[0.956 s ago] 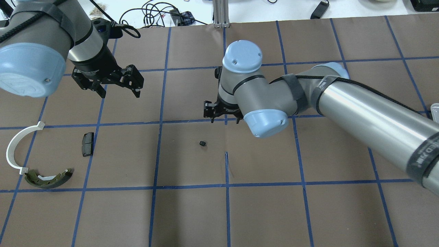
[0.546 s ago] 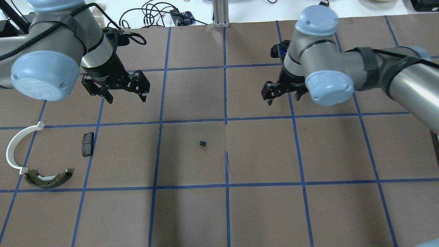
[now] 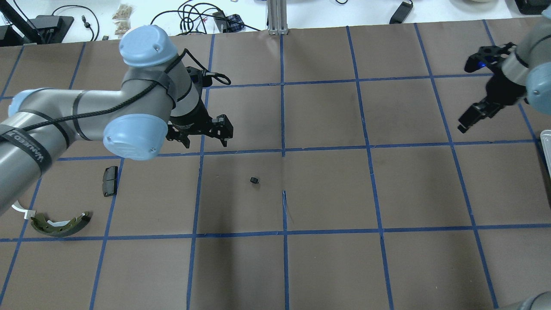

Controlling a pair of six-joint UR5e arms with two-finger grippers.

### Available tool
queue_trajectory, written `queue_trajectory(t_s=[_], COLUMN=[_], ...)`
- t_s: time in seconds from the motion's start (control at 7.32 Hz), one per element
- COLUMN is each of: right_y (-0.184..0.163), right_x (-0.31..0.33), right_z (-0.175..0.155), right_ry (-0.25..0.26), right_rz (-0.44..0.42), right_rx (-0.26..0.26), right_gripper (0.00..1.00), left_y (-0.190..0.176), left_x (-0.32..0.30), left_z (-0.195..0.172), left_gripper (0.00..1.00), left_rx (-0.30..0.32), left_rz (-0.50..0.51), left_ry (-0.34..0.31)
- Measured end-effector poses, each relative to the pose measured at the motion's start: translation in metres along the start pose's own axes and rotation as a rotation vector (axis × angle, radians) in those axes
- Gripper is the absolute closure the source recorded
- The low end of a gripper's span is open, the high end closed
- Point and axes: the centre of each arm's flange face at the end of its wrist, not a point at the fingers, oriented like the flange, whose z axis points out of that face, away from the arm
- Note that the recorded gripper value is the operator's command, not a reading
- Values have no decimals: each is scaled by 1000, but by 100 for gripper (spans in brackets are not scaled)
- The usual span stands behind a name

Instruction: Place bearing gear from tray to pile

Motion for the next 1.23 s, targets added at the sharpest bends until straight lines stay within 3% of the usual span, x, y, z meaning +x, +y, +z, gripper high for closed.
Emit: queue_trajectory(t_s=[0.14, 0.41, 0.55, 0.96, 1.23], right_y=[52, 159, 197, 243, 246], right_x=[46, 114, 132, 139, 128], right_z=[6, 30, 45, 75, 91], right_ry=[-10, -53, -79, -49, -43], right_rz=[-10, 61, 101, 129, 144], right_rx=[3, 7, 4, -76, -78], right_gripper=[5, 11, 20, 22, 23], left_y=[3, 7, 10, 20, 21], left_x=[17, 39, 47, 64, 67], left_z=[21, 56, 71, 112, 126], left_gripper=[0, 0, 0, 2, 14], left_rx=[0, -22, -36, -57, -69], left_rz=[-2, 13, 23, 20, 18], left_ry=[21, 30, 28, 24, 22])
